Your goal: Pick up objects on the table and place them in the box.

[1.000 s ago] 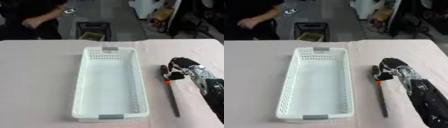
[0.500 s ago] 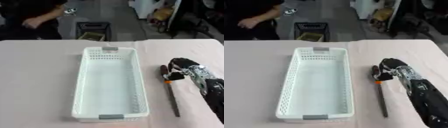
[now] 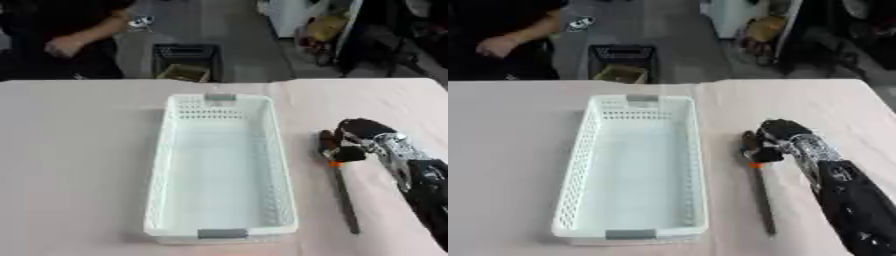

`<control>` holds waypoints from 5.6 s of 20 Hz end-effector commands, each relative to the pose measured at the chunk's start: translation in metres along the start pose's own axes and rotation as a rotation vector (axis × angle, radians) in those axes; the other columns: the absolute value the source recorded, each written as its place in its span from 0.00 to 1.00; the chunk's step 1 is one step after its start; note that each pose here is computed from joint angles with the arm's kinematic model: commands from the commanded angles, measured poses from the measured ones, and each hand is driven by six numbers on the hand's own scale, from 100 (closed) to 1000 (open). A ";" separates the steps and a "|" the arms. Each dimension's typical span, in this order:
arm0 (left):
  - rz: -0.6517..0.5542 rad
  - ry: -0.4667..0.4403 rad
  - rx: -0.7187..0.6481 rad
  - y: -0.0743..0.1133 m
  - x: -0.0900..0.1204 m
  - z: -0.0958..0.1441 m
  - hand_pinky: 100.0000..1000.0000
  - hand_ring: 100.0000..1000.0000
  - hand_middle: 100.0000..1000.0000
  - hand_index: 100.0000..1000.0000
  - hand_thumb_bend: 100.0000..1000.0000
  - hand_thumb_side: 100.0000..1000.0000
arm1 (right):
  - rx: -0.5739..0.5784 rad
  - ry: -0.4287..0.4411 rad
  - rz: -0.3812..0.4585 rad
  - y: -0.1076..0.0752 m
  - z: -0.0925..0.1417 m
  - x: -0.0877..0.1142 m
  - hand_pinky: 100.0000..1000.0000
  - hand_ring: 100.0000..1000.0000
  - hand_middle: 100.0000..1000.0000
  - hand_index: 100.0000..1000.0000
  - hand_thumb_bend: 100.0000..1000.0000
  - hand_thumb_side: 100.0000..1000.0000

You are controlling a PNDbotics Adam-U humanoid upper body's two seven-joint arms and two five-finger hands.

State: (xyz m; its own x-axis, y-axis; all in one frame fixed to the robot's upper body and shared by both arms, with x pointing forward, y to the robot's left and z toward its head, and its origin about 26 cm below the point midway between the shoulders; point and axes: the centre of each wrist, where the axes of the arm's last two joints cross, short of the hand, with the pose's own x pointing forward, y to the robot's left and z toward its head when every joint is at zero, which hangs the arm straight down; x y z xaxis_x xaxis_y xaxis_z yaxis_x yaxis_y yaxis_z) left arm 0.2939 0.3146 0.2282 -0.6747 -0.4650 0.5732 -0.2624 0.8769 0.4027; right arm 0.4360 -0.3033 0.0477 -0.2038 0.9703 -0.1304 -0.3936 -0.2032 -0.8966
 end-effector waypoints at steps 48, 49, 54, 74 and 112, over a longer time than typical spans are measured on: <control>0.001 -0.028 -0.002 0.002 0.006 -0.005 0.62 0.65 0.66 0.79 0.16 1.00 | -0.036 0.092 0.043 -0.001 0.006 -0.012 0.26 0.39 0.34 0.45 0.00 0.22; 0.001 -0.028 -0.002 0.002 0.006 -0.005 0.62 0.65 0.66 0.79 0.16 1.00 | -0.039 0.093 0.041 -0.001 0.006 -0.012 0.25 0.37 0.32 0.45 0.00 0.22; 0.001 -0.028 -0.003 0.002 0.006 -0.005 0.62 0.65 0.66 0.79 0.16 1.00 | -0.046 0.097 0.041 -0.002 0.007 -0.013 0.28 0.37 0.27 0.49 0.00 0.24; 0.000 -0.025 0.000 0.002 0.005 -0.004 0.62 0.65 0.66 0.79 0.16 1.00 | -0.192 0.182 -0.029 -0.010 0.013 -0.022 0.19 0.30 0.10 0.32 0.00 0.13; 0.003 -0.016 -0.010 0.001 0.005 -0.003 0.62 0.65 0.67 0.80 0.15 1.00 | -0.632 0.109 -0.041 -0.151 0.064 -0.006 0.14 0.29 0.11 0.31 0.00 0.18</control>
State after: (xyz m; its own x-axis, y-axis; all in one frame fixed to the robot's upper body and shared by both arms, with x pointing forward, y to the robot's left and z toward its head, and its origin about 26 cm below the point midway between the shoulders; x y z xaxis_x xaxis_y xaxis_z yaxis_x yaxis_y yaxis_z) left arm 0.2941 0.3135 0.2269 -0.6712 -0.4597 0.5815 -0.2537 0.8796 0.4025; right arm 0.4396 -0.2860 0.1859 -0.0893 0.9926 -0.0828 0.1541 -0.0684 -0.9857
